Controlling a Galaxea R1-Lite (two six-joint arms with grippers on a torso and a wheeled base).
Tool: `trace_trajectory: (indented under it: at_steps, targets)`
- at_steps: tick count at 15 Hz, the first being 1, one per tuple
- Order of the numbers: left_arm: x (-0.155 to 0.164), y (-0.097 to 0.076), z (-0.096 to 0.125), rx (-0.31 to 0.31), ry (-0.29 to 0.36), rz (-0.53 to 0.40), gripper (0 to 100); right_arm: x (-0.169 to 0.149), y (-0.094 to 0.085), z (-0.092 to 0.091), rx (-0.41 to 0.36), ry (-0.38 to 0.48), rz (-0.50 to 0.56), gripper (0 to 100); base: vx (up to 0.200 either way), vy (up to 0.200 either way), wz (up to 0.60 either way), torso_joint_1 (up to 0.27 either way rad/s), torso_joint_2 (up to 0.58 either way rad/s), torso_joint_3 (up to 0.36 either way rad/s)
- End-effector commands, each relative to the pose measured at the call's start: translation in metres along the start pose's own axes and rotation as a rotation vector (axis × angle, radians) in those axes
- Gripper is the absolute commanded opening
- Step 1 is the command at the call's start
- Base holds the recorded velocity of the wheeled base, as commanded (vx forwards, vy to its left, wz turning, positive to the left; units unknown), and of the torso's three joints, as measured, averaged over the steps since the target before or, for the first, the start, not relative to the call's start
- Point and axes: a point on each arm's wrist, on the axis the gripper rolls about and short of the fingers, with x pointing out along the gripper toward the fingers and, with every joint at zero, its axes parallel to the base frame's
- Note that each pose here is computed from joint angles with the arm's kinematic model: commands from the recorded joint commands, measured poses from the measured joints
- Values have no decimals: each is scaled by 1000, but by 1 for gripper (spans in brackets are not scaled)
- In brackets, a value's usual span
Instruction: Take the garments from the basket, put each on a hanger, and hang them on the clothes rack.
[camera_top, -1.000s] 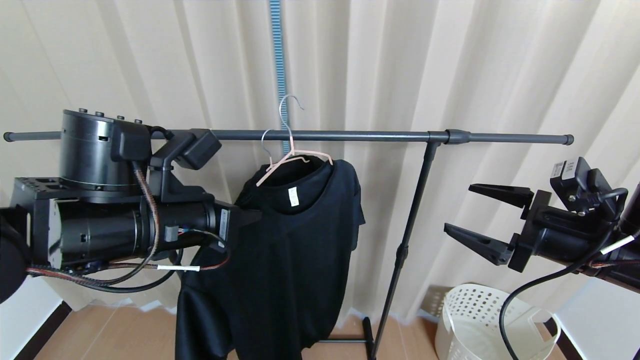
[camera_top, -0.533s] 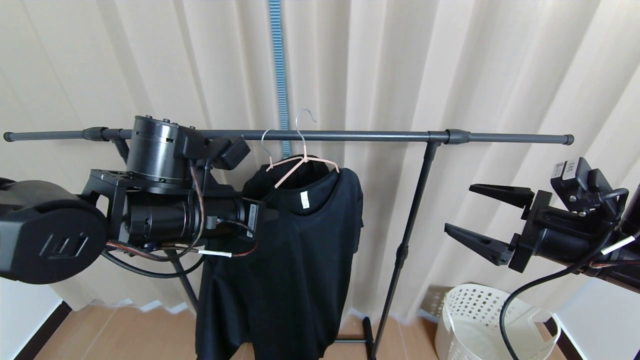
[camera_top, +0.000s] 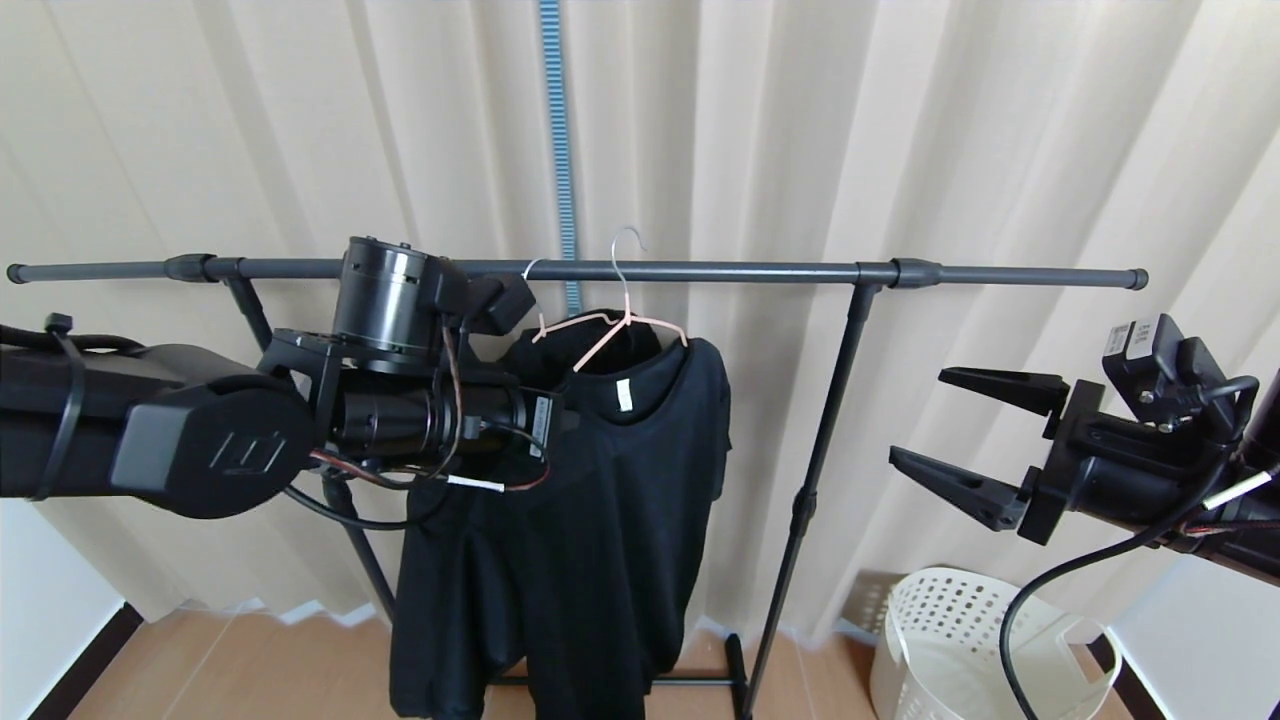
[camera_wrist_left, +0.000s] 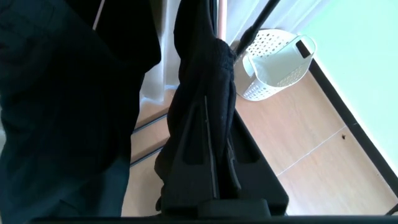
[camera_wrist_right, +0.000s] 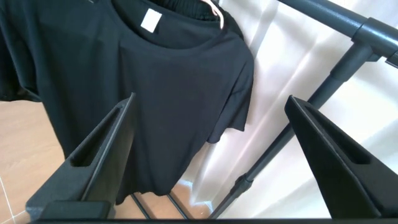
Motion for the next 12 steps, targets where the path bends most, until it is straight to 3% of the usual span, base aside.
trace_trajectory:
  at_steps: [1,12]
  targets:
    - [10,2,-2,-2,14,2,0,0,0,0,0,0,0,100,0,0,0,0,0,0]
    - [40,10,-6,-25,8,29,0,0,-1,0,0,0,-4,100,0,0,0,0,0,0]
